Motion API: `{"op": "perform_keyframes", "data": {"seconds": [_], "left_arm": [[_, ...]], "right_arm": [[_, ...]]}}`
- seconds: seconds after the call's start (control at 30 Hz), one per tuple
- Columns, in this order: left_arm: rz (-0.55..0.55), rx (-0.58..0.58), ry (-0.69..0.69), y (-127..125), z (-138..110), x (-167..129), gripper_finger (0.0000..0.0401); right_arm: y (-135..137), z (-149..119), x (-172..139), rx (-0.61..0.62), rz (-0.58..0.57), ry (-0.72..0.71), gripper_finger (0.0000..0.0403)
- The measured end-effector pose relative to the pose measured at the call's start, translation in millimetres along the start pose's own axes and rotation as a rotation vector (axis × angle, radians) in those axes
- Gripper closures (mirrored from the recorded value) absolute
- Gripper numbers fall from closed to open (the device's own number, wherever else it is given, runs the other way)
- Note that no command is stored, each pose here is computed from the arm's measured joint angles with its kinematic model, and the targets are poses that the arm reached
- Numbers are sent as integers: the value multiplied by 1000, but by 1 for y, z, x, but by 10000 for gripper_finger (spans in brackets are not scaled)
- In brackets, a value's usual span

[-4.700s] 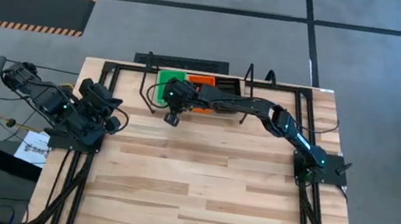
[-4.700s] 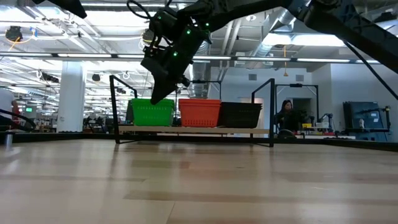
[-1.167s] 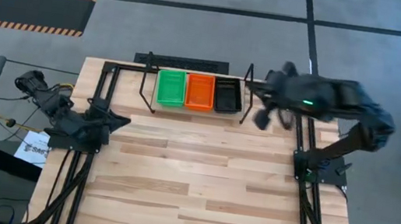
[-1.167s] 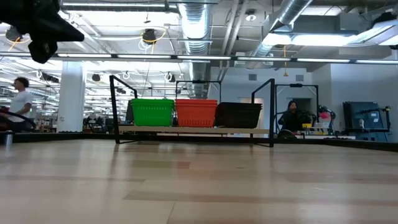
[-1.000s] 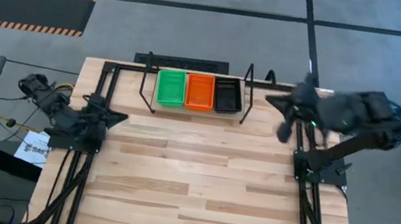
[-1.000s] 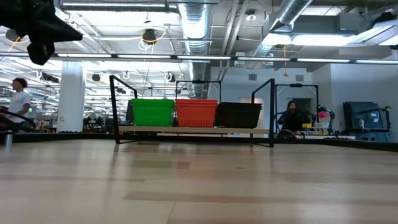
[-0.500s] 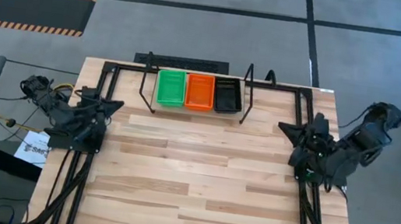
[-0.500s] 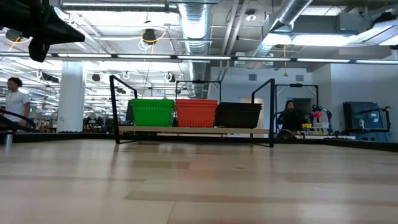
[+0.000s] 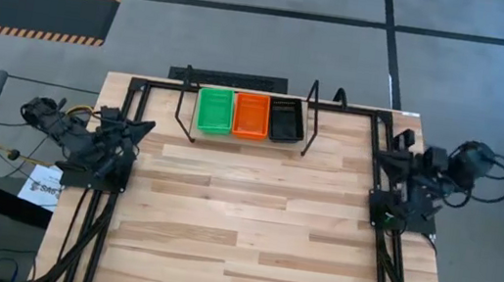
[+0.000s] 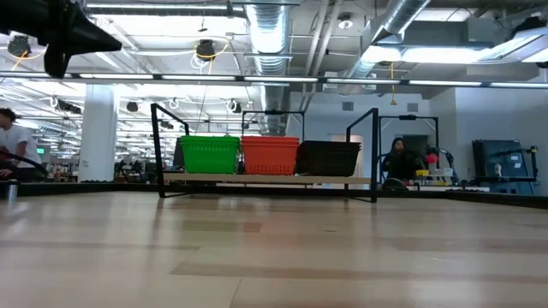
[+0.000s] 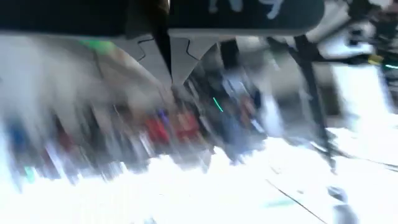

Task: Stack baskets on shelf by color
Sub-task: Return to Home Position

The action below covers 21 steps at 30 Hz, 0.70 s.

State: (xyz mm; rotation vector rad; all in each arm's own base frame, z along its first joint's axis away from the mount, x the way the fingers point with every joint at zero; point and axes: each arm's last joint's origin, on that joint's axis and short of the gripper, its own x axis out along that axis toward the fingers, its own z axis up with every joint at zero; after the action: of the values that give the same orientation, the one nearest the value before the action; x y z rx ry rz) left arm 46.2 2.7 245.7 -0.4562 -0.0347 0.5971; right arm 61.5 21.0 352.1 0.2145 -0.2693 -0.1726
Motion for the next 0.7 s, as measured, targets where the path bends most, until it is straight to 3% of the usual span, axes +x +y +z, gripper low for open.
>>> {"op": "perform_keyframes", "data": {"seconds": [0.07,0.13,0.23,0.43,0.57,0.7], "left_arm": [[4,16,-11,-4,2,2,401],[0,35,-18,-9,3,5,401],[-8,78,-24,-20,5,11,401],[-9,166,55,-28,0,29,401],[-51,143,176,-23,-5,37,401],[-107,99,244,-18,-4,42,401]], "right_arm": [[-2,-1,-3,-90,74,-117,403],[-7,-7,-5,-131,60,-155,403],[-14,-15,-8,-77,19,-147,403],[-15,-28,-6,-39,69,-68,403],[-17,-26,-9,-44,122,-86,403],[-21,-29,-12,-24,101,-59,403]]}}
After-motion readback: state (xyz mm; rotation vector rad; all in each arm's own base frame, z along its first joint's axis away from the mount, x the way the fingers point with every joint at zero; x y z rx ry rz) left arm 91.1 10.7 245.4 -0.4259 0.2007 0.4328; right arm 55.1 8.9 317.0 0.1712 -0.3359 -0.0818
